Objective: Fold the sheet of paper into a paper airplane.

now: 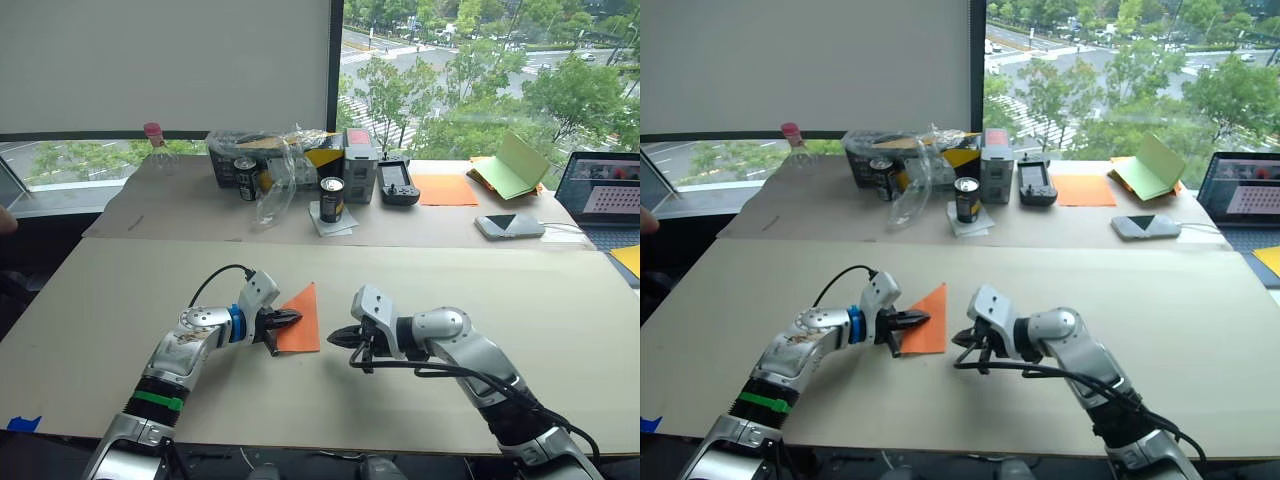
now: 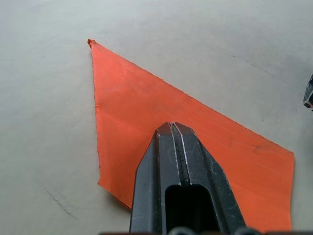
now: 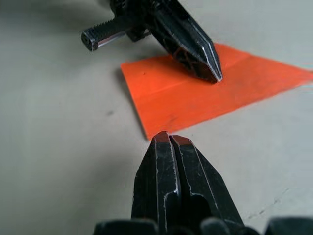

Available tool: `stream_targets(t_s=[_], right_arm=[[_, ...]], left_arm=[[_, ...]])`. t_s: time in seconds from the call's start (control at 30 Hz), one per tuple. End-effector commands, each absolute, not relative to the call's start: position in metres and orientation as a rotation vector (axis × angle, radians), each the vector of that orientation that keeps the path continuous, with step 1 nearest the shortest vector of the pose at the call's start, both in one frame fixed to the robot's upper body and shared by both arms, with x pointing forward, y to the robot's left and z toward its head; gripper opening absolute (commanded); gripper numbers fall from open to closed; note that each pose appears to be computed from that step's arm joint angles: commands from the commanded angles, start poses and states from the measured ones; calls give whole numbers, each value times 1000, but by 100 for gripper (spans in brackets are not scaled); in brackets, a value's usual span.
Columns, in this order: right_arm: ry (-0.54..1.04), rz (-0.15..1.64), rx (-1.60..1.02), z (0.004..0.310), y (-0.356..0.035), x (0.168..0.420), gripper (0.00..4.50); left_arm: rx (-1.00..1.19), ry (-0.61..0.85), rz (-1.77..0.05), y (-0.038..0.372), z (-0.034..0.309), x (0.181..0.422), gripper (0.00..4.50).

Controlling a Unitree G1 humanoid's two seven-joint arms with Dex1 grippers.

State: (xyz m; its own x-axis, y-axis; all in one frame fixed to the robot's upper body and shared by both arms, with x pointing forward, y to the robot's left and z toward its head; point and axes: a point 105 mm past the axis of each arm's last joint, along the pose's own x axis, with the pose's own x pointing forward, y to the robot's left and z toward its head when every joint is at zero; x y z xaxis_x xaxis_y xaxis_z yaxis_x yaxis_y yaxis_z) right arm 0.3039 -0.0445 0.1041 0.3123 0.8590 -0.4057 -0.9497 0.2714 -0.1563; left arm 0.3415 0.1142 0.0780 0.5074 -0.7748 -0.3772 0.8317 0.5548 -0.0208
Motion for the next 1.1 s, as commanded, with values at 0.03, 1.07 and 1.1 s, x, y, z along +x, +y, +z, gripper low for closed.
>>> stream_targets(t_s=[0.03,1.07,1.1], right_arm=[[235,1215,-407,99,-30,313,0],[336,1187,-436,51,-6,324,0],[334,1186,-436,51,-5,325,0]], left_arm=[[168,389,-964,117,74,340,2],[-163,738,-813,173,136,373,286],[-221,768,-849,169,141,369,286]])
